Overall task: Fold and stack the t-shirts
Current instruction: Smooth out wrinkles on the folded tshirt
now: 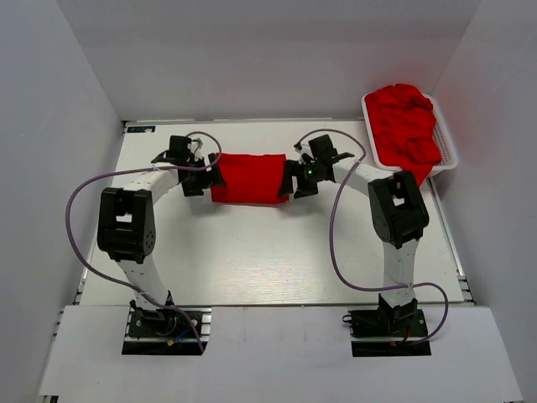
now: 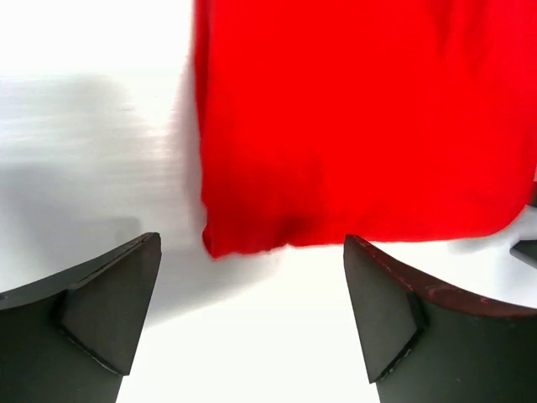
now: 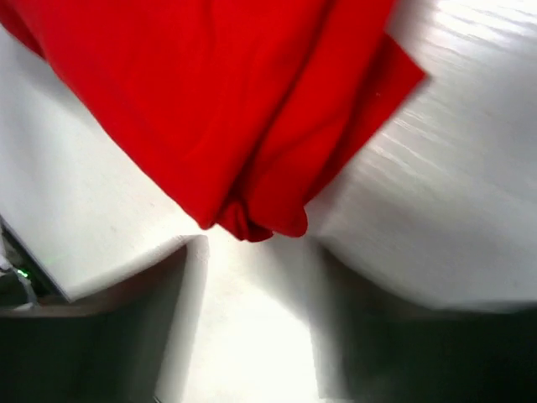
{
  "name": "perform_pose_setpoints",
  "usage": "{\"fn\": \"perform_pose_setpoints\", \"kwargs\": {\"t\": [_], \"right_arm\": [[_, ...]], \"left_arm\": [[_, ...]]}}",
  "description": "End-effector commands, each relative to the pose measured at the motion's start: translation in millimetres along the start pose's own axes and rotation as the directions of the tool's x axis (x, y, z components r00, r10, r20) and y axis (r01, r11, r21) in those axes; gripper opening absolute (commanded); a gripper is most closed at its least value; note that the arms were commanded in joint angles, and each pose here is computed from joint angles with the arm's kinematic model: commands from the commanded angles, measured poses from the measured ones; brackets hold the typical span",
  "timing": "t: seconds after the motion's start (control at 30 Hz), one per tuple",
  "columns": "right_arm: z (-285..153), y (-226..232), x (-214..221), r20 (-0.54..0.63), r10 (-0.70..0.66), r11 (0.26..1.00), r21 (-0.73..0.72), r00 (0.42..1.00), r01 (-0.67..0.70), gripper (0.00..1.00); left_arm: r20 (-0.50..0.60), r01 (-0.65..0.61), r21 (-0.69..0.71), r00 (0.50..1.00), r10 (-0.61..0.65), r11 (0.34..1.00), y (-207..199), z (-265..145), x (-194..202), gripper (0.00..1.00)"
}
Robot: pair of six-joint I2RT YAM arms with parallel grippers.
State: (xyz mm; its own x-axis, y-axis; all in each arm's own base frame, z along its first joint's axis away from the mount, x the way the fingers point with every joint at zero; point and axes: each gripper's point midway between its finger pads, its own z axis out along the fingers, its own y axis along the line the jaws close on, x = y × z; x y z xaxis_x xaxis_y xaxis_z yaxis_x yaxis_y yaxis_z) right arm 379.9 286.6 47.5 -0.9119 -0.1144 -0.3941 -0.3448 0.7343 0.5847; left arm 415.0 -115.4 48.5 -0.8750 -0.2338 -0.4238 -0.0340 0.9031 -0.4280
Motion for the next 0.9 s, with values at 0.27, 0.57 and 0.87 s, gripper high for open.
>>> {"fn": "perform_pose_setpoints", "kwargs": {"t": [0.27, 0.57, 0.87], "right_arm": [[-85.2, 91.1, -85.7, 0.220, -0.189, 0.970, -0.109, 0.957, 0.217, 0.90], [-49.8, 123.0, -75.8, 0.196, -0.200, 0.909, -0.328, 0.960, 0.257, 0.90], [-1.6, 98.2, -58.2, 0.139, -0.175, 0.875, -0.431, 0.975, 0.219, 0.90]], "left_arm": [[0.264, -0.074, 0.022, 0.962, 0.066, 0.997, -56.8, -95.4, -97.5, 1.00], [0.244, -0.129, 0.349, 0.969, 0.042, 0.928, -107.0, -31.9, -110.2, 1.00], [0.172, -0.086, 0.393, 0.985, 0.019, 0.915, -98.8, 59.2, -124.8, 1.00]]}}
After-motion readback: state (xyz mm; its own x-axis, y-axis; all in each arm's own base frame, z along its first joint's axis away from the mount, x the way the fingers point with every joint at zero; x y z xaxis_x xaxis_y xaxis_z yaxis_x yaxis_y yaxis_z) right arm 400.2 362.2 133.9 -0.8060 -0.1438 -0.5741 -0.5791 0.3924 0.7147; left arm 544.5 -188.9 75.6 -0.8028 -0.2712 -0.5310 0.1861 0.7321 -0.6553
